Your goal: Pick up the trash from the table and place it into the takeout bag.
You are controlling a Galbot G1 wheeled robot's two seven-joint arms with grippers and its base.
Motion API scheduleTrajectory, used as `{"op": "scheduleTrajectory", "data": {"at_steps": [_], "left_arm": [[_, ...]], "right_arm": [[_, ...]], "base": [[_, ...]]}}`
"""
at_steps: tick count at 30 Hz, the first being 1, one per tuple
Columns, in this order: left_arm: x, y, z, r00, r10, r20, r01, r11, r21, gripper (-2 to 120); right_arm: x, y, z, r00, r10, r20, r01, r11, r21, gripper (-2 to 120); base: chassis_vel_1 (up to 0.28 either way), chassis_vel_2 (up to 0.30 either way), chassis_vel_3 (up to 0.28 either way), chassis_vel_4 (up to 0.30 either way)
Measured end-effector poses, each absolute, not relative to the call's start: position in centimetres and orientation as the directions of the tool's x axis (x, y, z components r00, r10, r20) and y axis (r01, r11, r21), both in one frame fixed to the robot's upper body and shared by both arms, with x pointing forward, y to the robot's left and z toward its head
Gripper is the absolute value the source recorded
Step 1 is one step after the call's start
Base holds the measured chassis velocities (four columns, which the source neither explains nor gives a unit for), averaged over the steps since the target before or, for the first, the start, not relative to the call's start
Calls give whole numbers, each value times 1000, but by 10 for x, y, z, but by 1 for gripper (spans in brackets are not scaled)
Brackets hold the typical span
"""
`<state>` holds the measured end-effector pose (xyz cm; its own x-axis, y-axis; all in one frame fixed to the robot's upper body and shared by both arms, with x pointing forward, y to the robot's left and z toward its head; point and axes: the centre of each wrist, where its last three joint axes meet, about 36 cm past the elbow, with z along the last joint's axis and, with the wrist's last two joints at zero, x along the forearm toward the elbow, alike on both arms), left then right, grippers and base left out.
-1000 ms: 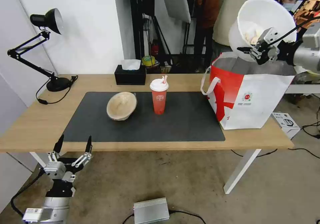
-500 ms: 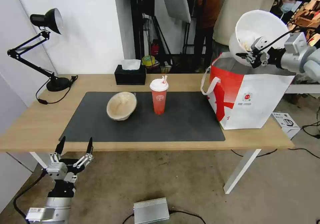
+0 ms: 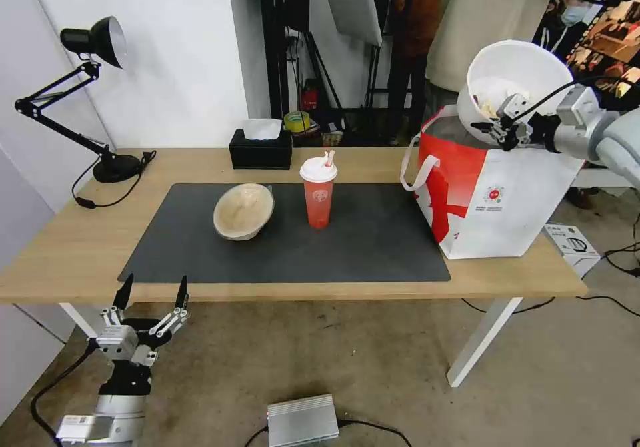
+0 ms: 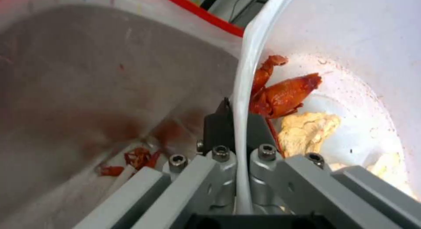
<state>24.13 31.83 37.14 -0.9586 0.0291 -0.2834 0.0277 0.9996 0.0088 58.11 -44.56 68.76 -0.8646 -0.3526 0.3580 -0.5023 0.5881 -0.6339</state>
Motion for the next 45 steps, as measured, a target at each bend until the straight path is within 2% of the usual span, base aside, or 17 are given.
{"op": "scheduleTrajectory", "data": {"at_steps": [20,22,23,26,28,30,31,33,34,37,39,43,45], "left_arm": [[240,316,368,-959,43,-281,43,999,5,100],[240,316,368,-959,45,-280,46,999,5,100],[240,316,368,-959,45,-280,46,999,5,100],[240,316,368,-959,48,-280,48,999,7,100],[240,316,368,-959,49,-280,49,999,7,100],[240,315,367,-959,53,-279,53,999,7,100],[240,315,367,-959,53,-279,53,999,7,100],[239,315,367,-959,54,-279,54,998,7,100],[239,315,367,-959,54,-279,54,998,7,100],[240,315,367,-959,56,-279,56,998,8,100],[240,316,367,-958,57,-279,56,998,9,100],[240,316,368,-958,58,-280,58,998,10,100],[240,316,368,-958,58,-280,58,998,10,100]], "right_arm": [[589,-452,672,-876,-323,359,-483,603,-635,1],[588,-452,673,-878,-321,354,-478,605,-637,8],[588,-452,673,-878,-321,354,-478,605,-637,8],[588,-453,673,-880,-320,351,-475,607,-637,24],[588,-453,674,-880,-320,350,-474,607,-638,25],[587,-453,675,-881,-320,348,-473,607,-639,39],[587,-453,675,-881,-320,348,-473,607,-639,39],[586,-453,676,-882,-321,346,-472,605,-641,48],[586,-453,676,-882,-321,346,-472,605,-641,48],[584,-453,679,-883,-321,342,-469,604,-644,64],[584,-453,679,-884,-320,341,-468,604,-645,67],[583,-452,682,-884,-323,338,-468,601,-648,86],[582,-452,682,-884,-323,338,-468,601,-648,89]], "base": [[0,0,0,0],[0,0,0,0],[0,0,0,0],[0,0,0,0],[0,0,0,0],[0,0,0,0],[0,0,0,0],[0,0,0,0],[0,0,0,0],[0,0,0,0],[0,0,0,0],[0,0,0,0],[0,0,0,0]]}}
